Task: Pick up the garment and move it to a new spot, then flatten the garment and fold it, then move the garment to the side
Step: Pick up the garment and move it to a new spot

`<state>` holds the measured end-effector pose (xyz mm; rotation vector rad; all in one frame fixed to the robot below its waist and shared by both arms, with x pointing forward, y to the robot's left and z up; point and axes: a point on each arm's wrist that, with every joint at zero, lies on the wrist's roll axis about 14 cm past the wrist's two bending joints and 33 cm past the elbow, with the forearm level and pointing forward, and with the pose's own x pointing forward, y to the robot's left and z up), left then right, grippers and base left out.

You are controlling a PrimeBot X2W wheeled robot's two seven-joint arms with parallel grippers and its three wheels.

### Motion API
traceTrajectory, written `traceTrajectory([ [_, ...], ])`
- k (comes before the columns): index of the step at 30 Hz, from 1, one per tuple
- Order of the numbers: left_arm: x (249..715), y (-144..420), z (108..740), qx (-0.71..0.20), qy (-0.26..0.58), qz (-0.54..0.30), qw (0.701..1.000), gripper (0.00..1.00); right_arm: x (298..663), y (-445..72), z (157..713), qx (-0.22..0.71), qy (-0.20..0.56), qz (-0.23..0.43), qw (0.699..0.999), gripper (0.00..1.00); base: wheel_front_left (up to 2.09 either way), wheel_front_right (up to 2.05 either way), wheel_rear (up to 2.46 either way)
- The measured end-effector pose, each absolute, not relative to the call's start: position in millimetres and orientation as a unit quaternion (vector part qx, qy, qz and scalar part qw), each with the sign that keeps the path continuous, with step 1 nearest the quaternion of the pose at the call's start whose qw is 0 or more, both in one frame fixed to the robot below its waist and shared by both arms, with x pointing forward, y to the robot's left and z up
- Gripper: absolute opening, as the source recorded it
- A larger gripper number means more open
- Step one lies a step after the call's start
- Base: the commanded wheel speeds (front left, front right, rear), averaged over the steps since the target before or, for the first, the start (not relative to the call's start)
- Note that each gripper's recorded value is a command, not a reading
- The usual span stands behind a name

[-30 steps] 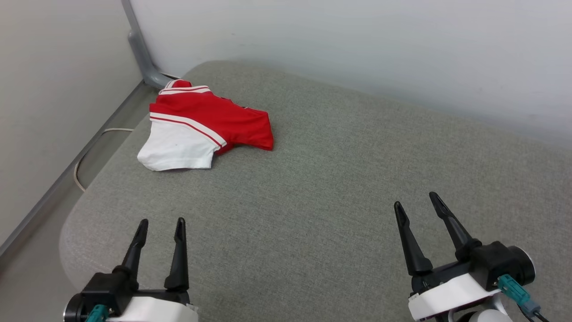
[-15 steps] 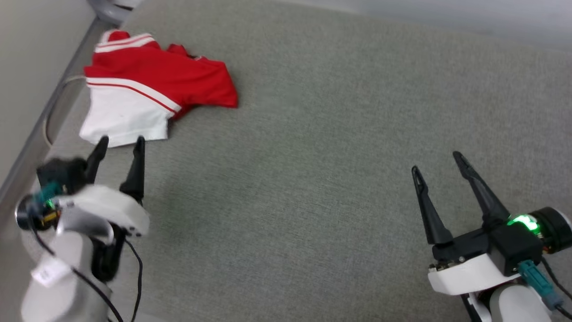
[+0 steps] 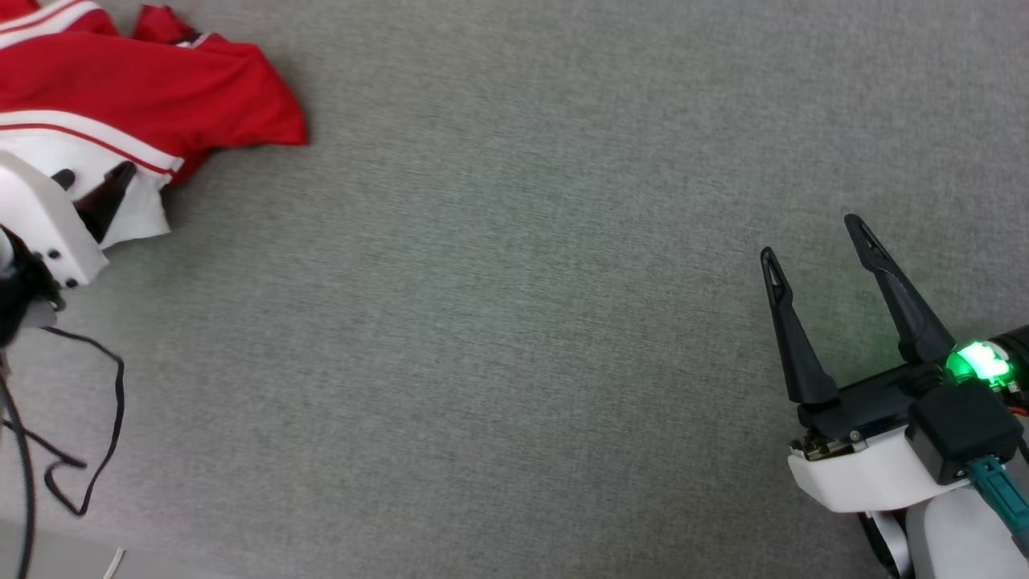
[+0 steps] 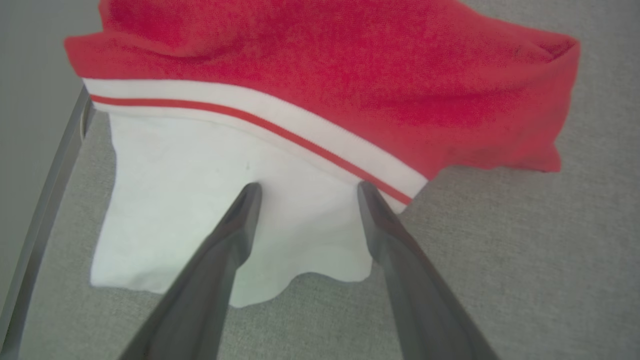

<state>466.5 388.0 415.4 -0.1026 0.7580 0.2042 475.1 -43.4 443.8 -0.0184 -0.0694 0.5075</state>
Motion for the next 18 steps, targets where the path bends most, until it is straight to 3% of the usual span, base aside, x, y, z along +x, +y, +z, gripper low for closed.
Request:
traceTrajectory([
  [11, 473.8, 377.7, 364.9, -0.089, 0.473, 0.088, 0.872, 1.00, 478.3, -66.1, 420.5, -0.024, -0.008, 0.226, 0.974, 1.00, 0.00, 0.00, 0.00],
  [12, 472.6, 376.3, 363.4, -0.094, 0.479, 0.086, 0.869, 0.45, 478.2, -66.4, 420.4, -0.025, -0.008, 0.225, 0.974, 1.00, 0.00, 0.00, 0.00],
  [13, 472.1, 374.4, 363.1, -0.100, 0.482, 0.083, 0.867, 0.00, 478.0, -66.4, 420.4, -0.026, -0.008, 0.226, 0.974, 1.00, 0.00, 0.00, 0.00],
  [18, 467.9, 368.6, 367.3, -0.105, 0.478, 0.074, 0.869, 0.00, 476.1, -64.2, 426.1, -0.028, -0.011, 0.226, 0.974, 1.00, 0.00, 0.00, 0.00],
])
